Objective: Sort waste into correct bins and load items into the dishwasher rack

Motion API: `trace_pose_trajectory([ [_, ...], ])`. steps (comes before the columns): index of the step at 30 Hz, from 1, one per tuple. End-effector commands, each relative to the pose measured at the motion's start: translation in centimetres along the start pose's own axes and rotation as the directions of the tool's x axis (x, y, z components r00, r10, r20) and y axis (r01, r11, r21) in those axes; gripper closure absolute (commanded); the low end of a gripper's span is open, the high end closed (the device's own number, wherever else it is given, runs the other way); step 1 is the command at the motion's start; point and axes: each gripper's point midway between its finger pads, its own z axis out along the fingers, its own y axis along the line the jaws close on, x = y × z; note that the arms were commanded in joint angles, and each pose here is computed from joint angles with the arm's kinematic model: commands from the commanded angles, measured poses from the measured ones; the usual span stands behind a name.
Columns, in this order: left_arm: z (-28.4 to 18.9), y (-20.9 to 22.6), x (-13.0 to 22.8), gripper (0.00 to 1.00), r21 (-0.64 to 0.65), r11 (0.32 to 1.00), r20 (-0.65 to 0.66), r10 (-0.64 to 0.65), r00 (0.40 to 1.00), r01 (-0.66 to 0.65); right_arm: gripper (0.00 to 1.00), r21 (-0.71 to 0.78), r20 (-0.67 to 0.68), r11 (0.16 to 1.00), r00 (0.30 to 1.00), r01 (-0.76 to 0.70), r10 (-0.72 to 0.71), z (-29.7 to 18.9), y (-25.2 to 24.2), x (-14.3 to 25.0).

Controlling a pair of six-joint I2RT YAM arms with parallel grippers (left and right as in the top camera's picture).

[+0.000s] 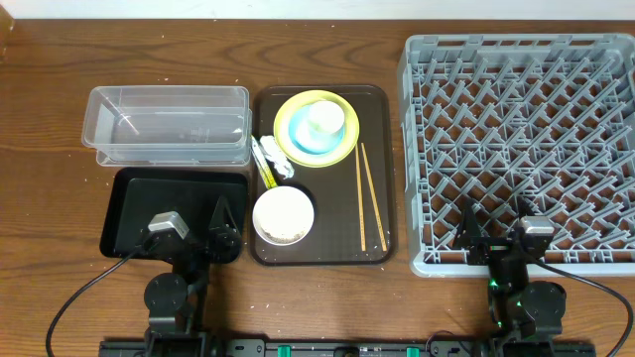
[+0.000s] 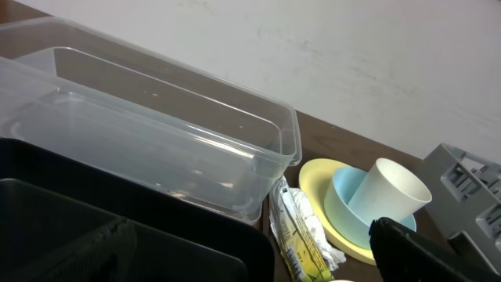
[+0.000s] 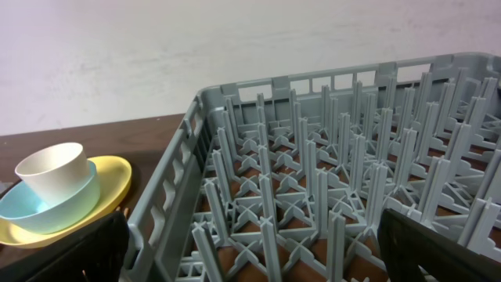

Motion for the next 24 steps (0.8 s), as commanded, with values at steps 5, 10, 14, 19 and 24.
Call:
trace_pose_trajectory([
  [5,0.04,0.79,1.43,0.02,-0.033,0.999,-0.048,0.010,0.999,-0.012,0.01,0.006,-0.002,1.000,1.000,-0.007,0.007,0.00,-0.07,0.10],
  [10,0.04,0.79,1.43,0.02,-0.033,0.999,-0.048,0.010,0.999,-0.012,0.01,0.006,-0.002,1.000,1.000,-0.007,0.007,0.00,-0.07,0.10],
  [14,0.04,0.80,1.44,0.02,-0.033,0.999,-0.048,0.010,0.999,-0.012,0.01,0.006,-0.002,1.000,1.000,-0.007,0.007,0.00,-0.07,0.10],
  [19,0.04,0.79,1.43,0.02,-0.033,0.999,-0.048,0.010,0.999,-0.012,0.02,0.006,-0.002,1.000,1.000,-0.007,0.007,0.00,-0.07,0.10],
  [24,0.04,0.79,1.43,0.02,-0.033,0.999,-0.048,0.010,0.999,-0.012,0.01,0.006,-0.002,1.000,1.000,-0.007,0.007,0.00,-0.07,0.10],
])
